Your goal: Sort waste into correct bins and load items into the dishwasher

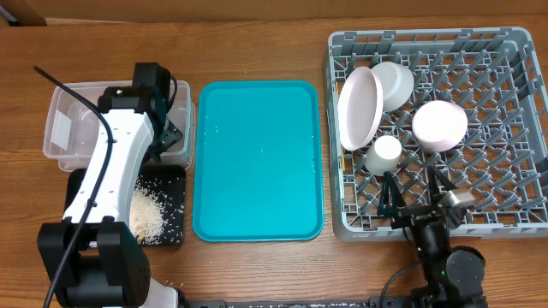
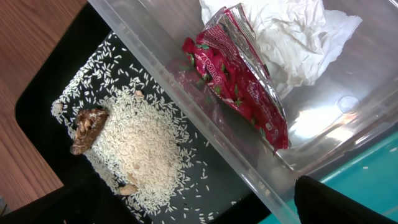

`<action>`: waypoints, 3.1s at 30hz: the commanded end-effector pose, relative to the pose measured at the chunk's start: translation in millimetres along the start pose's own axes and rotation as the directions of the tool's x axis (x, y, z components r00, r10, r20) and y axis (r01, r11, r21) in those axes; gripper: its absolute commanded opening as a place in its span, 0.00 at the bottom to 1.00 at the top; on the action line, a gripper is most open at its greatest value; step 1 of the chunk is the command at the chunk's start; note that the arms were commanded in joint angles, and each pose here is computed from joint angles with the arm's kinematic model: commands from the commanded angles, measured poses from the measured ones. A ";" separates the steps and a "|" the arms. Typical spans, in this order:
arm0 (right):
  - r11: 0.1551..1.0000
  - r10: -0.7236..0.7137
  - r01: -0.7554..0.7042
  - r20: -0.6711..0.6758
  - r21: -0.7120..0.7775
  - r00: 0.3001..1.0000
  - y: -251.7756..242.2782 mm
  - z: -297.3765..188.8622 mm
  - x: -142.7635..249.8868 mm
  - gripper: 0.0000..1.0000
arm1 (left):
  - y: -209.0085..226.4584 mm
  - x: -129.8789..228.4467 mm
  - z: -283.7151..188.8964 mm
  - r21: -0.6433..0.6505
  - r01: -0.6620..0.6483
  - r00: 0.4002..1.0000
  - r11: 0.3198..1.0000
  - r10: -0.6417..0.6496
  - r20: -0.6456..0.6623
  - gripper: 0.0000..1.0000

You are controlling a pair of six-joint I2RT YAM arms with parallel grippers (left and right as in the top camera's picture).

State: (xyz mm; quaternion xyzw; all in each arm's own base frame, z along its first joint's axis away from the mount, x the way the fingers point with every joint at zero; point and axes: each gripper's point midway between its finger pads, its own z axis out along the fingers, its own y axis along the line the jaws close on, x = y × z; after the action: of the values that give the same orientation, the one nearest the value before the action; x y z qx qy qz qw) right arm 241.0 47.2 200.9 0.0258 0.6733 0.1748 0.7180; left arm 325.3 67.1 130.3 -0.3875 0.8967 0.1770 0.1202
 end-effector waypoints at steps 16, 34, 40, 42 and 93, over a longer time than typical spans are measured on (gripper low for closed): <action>0.999 0.005 -0.001 -0.110 0.039 0.994 -10.0 -2.0 29.7 1.00 | -0.1 -4.2 -0.7 -0.012 0.005 1.000 1.000 -0.005 0.016 1.00; 0.999 0.005 -0.001 -0.110 0.039 0.994 -10.0 -2.0 29.8 1.00 | -0.2 -4.3 -0.8 -0.012 0.005 1.000 1.000 -0.005 0.016 1.00; 0.999 0.005 -0.001 -0.109 0.040 0.994 -10.1 -2.0 29.7 1.00 | -0.1 -4.2 -0.7 -0.012 0.005 1.000 1.000 -0.005 0.016 1.00; 0.999 0.005 -0.001 -0.109 0.040 0.994 -10.1 -2.0 29.7 1.00 | -0.2 -4.3 -0.8 -0.012 0.005 1.000 1.000 -0.005 0.016 1.00; 0.999 0.005 -0.001 -0.110 0.039 0.994 -10.0 -2.0 29.7 1.00 | 99.3 71.1 -69.0 0.554 0.148 0.881 0.819 -0.364 0.304 1.00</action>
State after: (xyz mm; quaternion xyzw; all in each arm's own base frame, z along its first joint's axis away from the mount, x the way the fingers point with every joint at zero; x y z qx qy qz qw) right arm 241.9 46.8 171.3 0.0294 0.7165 0.1646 0.6773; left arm 200.0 59.4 204.3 -0.4178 0.8105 0.0051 0.4105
